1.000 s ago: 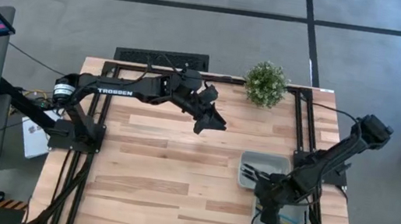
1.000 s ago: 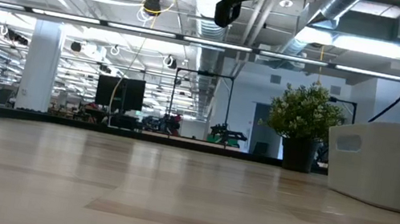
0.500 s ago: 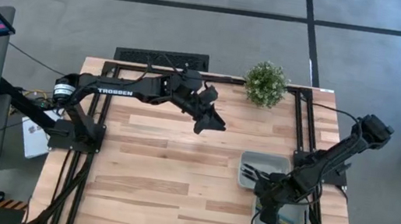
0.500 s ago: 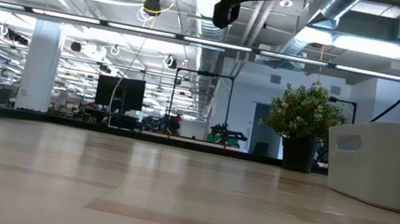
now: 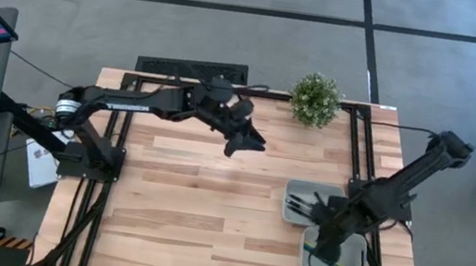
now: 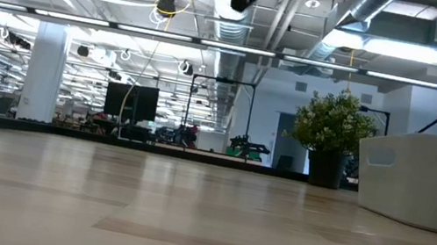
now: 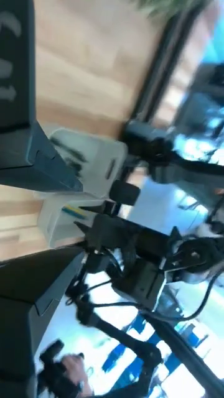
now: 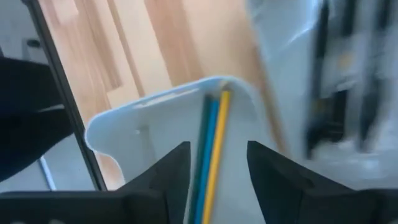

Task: Sort pens & pencils
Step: Return to Home Position

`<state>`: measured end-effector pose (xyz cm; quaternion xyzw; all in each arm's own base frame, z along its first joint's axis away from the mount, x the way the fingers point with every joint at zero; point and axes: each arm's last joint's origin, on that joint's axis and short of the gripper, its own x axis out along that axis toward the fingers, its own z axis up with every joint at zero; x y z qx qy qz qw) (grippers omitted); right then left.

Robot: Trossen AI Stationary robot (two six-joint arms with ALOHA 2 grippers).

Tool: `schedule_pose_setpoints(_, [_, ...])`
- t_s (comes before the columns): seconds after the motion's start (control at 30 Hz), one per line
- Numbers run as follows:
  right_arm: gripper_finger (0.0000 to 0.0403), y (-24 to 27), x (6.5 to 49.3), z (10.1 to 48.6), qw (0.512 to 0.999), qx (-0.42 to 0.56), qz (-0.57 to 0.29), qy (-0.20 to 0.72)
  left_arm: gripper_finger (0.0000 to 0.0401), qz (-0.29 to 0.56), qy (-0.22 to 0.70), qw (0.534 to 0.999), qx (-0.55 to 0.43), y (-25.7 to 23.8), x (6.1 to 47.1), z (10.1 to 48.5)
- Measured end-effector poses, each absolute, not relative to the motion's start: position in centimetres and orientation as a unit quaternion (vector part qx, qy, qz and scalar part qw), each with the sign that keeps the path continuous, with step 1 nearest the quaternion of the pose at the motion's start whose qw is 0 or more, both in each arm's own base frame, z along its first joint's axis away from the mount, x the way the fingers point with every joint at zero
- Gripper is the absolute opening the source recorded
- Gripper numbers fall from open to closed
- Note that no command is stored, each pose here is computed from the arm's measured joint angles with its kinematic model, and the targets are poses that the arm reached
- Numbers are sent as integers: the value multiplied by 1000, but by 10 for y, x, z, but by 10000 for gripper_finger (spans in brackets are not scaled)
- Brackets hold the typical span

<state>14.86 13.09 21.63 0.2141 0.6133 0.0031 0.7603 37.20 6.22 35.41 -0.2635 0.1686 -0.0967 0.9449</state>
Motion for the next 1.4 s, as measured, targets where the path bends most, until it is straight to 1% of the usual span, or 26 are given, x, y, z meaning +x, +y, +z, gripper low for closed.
schedule_pose_setpoints(0.1, [186, 119, 138, 243, 781, 196, -7, 593, 146, -73, 145, 958, -235, 60, 355, 374])
schedule_pose_setpoints(0.17, [189, 109, 133, 261, 807, 175, -12, 564, 146, -48, 126, 969, -207, 57, 340, 390])
schedule_pose_setpoints(0.3, [192, 84, 121, 293, 869, 105, -37, 482, 146, 42, 81, 985, -143, 50, 304, 422])
schedule_pose_setpoints(0.33, [192, 78, 119, 300, 886, 99, -55, 450, 146, 68, 85, 986, -129, 48, 295, 426])
schedule_pose_setpoints(0.43, [189, 59, 117, 319, 937, 72, -130, 316, 146, 129, 89, 985, -78, 40, 272, 436])
schedule_pose_setpoints(0.53, [187, 43, 119, 339, 961, 23, -169, 216, 146, 160, 86, 982, -44, 31, 256, 445])
schedule_pose_setpoints(0.67, [188, 20, 119, 366, 971, -14, -209, 116, 146, 195, 97, 976, -9, 26, 240, 449])
schedule_pose_setpoints(0.8, [189, 0, 116, 388, 973, -59, -221, 34, 146, 286, 114, 951, 17, 31, 229, 448])
schedule_pose_setpoints(0.87, [188, -9, 116, 395, 970, -76, -229, 7, 146, 320, 122, 939, 36, 32, 224, 447])
schedule_pose_setpoints(1.0, [185, -31, 115, 396, 956, -99, -277, 11, 146, 343, 110, 932, 38, 35, 199, 442])
schedule_pose_setpoints(1.1, [185, -45, 114, 393, 954, -99, -283, 21, 146, 356, 77, 931, 26, 37, 171, 433])
schedule_pose_setpoints(1.23, [187, -64, 110, 385, 946, -85, -312, 19, 146, 379, 34, 925, 20, 39, 139, 408])
schedule_pose_setpoints(1.4, [185, -85, 101, 358, 937, -58, -344, 16, 146, 430, -8, 902, 30, 44, 115, 357])
